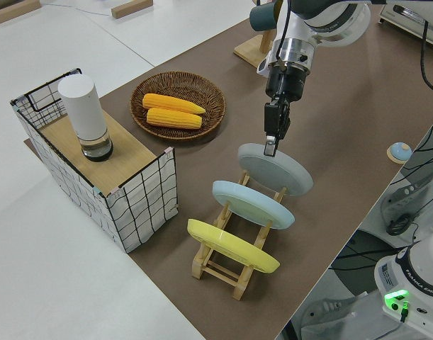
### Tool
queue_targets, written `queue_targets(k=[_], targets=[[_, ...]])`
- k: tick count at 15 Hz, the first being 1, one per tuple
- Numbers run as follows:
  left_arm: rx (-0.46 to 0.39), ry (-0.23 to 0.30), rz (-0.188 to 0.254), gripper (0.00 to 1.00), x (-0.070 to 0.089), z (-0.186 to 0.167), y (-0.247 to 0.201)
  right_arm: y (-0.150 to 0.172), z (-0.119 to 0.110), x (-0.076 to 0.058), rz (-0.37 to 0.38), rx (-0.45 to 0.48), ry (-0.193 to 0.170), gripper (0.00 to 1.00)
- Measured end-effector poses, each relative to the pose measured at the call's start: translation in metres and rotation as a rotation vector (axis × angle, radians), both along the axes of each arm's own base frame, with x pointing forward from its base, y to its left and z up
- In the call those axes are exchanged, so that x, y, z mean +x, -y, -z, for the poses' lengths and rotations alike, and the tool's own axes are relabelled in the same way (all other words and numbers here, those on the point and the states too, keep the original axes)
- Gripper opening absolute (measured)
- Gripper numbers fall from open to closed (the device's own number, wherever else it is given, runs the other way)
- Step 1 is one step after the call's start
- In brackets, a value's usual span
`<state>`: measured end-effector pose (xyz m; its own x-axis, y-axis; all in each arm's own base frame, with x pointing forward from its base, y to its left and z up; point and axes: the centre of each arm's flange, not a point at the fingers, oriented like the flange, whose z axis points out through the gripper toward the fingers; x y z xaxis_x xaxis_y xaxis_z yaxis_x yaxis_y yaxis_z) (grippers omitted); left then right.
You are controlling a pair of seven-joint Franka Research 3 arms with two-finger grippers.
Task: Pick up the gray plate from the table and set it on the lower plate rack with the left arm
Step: 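Lower the gray plate into the lower slot of the wooden rack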
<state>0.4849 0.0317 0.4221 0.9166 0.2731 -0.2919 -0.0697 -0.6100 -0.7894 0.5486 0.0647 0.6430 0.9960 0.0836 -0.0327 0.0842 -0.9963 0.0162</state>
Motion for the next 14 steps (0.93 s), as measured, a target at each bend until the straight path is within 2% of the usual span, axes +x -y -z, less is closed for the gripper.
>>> queue_targets(k=[5, 6, 10, 11, 12, 14], targets=[[0.011, 0.012, -0.011, 0.02, -0.002, 0.01, 0.001, 0.0, 0.0, 0.0, 0.0, 0.0, 0.0, 0.99], [0.012, 0.015, -0.012, 0.1, -0.002, 0.01, 0.001, 0.0, 0.0, 0.0, 0.0, 0.0, 0.0, 0.99], [0.0, 0.04, -0.002, 0.52, 0.001, 0.011, 0.003, 0.0, 0.0, 0.0, 0.0, 0.0, 0.0, 0.99], [-0.009, 0.047, -0.003, 0.59, 0.002, 0.012, 0.004, 0.0, 0.0, 0.0, 0.0, 0.0, 0.0, 0.99], [-0.021, 0.053, -0.007, 0.73, 0.002, 0.013, 0.006, 0.0, 0.0, 0.0, 0.0, 0.0, 0.0, 0.99], [-0.06, 0.075, -0.02, 0.74, 0.004, 0.011, 0.012, 0.0, 0.0, 0.0, 0.0, 0.0, 0.0, 0.99]])
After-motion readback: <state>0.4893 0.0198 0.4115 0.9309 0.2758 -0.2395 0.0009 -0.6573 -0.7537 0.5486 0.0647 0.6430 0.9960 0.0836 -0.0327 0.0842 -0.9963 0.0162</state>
